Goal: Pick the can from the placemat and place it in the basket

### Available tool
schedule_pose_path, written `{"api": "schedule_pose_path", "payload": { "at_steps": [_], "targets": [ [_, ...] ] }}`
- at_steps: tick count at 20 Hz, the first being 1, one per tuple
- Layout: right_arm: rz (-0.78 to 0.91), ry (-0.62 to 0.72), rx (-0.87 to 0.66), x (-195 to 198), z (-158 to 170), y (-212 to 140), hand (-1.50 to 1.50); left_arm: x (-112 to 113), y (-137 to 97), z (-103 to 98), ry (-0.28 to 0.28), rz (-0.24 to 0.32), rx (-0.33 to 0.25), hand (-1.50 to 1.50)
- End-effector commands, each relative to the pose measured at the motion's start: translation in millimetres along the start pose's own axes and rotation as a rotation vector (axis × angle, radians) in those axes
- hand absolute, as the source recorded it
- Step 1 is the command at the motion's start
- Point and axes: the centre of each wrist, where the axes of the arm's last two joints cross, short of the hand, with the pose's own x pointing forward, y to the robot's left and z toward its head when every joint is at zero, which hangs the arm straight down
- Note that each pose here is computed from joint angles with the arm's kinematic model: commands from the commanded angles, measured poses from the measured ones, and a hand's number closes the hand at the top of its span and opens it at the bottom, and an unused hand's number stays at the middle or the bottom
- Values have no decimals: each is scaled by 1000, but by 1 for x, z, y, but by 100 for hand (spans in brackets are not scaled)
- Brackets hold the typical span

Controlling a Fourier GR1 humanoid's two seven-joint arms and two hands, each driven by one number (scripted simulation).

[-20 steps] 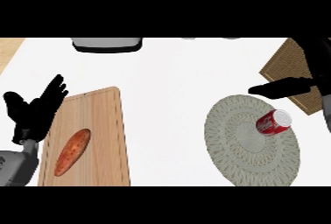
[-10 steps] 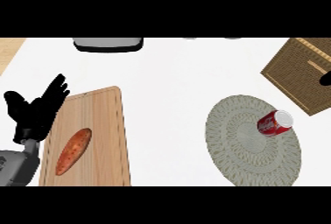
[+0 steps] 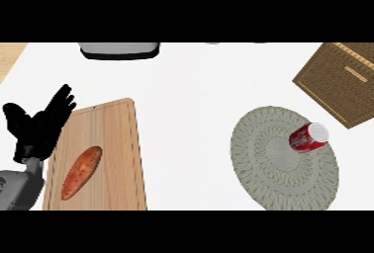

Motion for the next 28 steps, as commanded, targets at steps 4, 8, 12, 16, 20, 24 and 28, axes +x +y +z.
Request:
{"api": "schedule_pose_path", "payload": {
  "at_steps": [4, 8, 12, 16, 20, 24, 28],
  "targets": [
    [-73, -12, -33, -20, 44, 10, -150, 11, -6, 6, -11, 8, 5, 0],
    [-115, -43, -69, -60, 40, 39, -150, 1, 10, -8, -15, 5, 11, 0],
    [-119, -23, -57, -89, 34, 79, -150, 9, 2, 9, -11, -13, -21, 0],
    [-136, -47, -131, -110, 23, 124, -150, 8, -3, -1, -5, 13, -15, 0],
    [-159, -62, -158, -105, -8, 154, -150, 10, 2, 3, -2, 2, -31, 0],
    [-264, -101, -195, -120, -18, 180, -150, -3, 5, 0, -2, -2, -15, 0],
    [-239, -49, -139, -115, -44, 193, -150, 12, -15, -9, -5, 4, -29, 0]
  ]
}}
